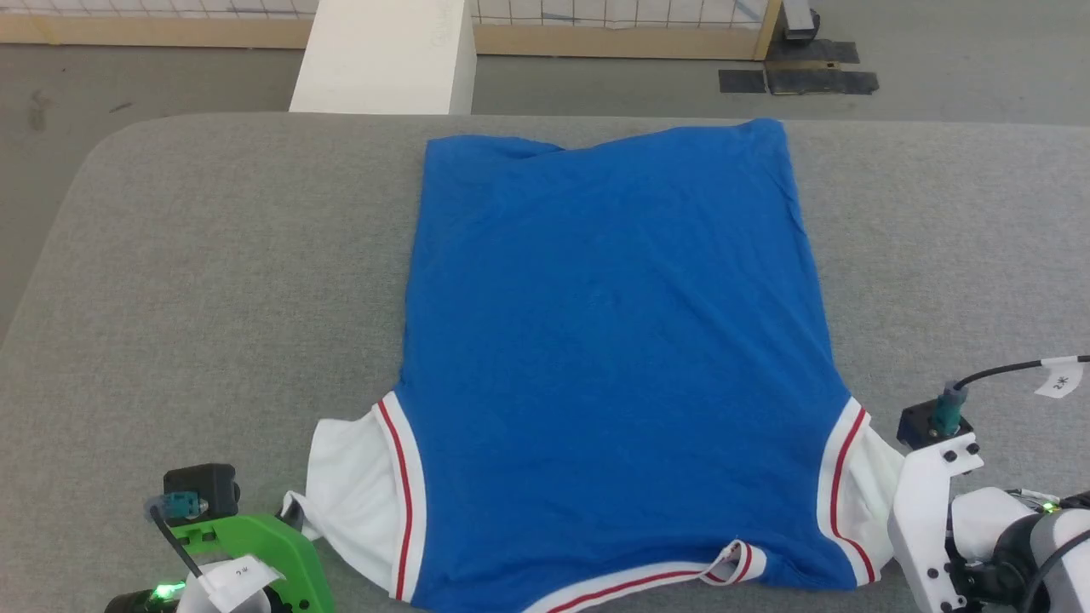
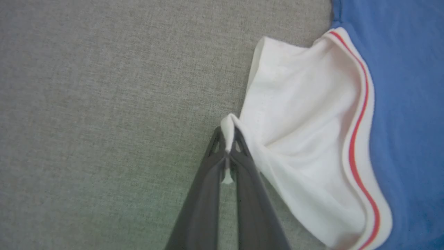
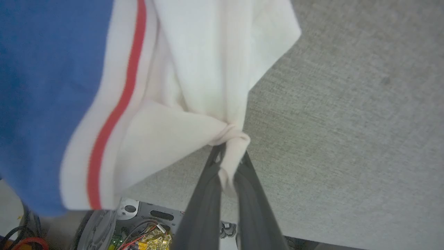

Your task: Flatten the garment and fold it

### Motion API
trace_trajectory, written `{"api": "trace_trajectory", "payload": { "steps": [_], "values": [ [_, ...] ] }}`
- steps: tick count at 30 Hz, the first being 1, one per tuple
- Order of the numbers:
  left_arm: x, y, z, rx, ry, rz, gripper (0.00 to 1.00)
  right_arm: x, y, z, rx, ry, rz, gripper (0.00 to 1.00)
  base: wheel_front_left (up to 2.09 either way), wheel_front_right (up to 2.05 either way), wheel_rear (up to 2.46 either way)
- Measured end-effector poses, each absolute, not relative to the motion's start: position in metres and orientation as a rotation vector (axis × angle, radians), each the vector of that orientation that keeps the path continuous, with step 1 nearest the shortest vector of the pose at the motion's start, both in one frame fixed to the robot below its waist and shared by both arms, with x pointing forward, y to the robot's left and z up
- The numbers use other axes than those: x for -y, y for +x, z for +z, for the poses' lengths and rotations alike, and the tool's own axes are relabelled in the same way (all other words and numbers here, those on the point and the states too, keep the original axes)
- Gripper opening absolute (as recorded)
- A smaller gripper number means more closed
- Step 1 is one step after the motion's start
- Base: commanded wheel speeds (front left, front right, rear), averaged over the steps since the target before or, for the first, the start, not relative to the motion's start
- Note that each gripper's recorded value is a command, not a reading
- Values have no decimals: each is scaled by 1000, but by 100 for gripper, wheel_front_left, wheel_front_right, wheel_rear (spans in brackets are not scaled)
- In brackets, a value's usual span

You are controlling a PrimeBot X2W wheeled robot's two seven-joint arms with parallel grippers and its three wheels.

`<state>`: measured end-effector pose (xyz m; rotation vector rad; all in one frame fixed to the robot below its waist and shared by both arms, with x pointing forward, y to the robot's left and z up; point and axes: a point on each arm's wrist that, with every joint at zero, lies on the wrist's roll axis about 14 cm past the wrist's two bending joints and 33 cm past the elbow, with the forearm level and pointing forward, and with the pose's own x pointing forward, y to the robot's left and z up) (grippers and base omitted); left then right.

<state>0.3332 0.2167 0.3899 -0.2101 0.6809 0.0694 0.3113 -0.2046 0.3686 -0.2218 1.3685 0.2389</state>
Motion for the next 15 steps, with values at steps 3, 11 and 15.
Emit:
{"api": "trace_trajectory", "payload": {
  "steps": [3,11,15],
  "values": [
    [-217,334,390,-672,-219,75,0,203,313,369,-1364,-205,244,27,0,0,0],
    [-218,338,403,-607,-244,84,0,210,329,396,-1214,-30,195,100,0,0,0],
    [-218,333,406,-597,-254,89,0,224,338,426,-1067,79,136,100,0,0,0]
  ]
}}
